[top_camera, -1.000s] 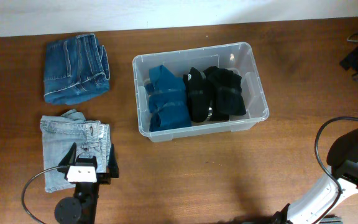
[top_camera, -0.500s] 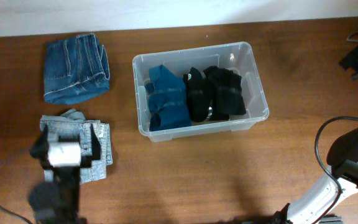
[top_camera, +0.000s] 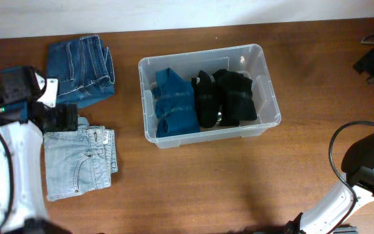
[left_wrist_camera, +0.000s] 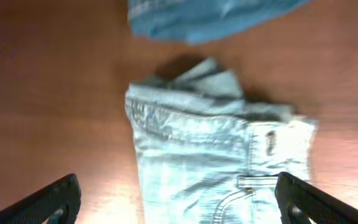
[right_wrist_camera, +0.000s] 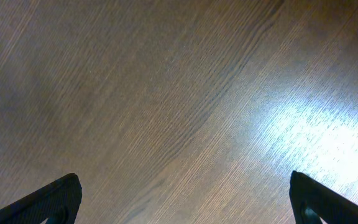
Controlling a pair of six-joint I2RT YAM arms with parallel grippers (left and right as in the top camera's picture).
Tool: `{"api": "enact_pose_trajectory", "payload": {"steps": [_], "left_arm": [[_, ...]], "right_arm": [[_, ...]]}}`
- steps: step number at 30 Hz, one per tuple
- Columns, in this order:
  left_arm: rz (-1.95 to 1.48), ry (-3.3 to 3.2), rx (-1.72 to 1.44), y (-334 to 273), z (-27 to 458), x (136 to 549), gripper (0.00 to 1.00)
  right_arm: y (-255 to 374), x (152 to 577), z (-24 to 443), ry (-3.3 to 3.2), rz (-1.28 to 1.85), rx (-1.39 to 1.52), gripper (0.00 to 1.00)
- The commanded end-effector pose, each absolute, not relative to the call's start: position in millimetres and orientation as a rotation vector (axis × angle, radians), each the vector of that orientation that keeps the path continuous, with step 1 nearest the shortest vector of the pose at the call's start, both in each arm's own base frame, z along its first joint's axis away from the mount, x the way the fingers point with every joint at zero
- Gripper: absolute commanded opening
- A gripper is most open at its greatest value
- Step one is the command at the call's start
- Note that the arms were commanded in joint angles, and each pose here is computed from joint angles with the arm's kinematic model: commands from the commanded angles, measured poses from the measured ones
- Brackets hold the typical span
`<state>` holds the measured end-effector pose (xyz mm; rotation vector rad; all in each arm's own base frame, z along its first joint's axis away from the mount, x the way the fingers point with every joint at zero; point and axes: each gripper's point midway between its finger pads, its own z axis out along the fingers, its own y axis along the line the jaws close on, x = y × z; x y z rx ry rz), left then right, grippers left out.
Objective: Pack container
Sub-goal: 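Move the left gripper to the light blue folded jeans and grasp it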
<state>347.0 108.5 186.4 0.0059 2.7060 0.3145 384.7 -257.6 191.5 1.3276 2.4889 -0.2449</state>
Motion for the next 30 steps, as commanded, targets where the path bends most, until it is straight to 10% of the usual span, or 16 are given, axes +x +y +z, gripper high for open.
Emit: {"api": "enact_pose_trajectory", "payload": {"steps": [1,30], "left_arm": [[0.356,2.856,-0.127,146.7,145.6,336.7,0.99],[-0.002,2.898,-0.345,142.7,6.5,313.1,0.99]], "right_arm": [[-257.6,384.3,187.5,2.49,-0.249,1.346,0.99],[-257.6,384.3,187.5,2.49,-0.249,1.346,0.98]]}}
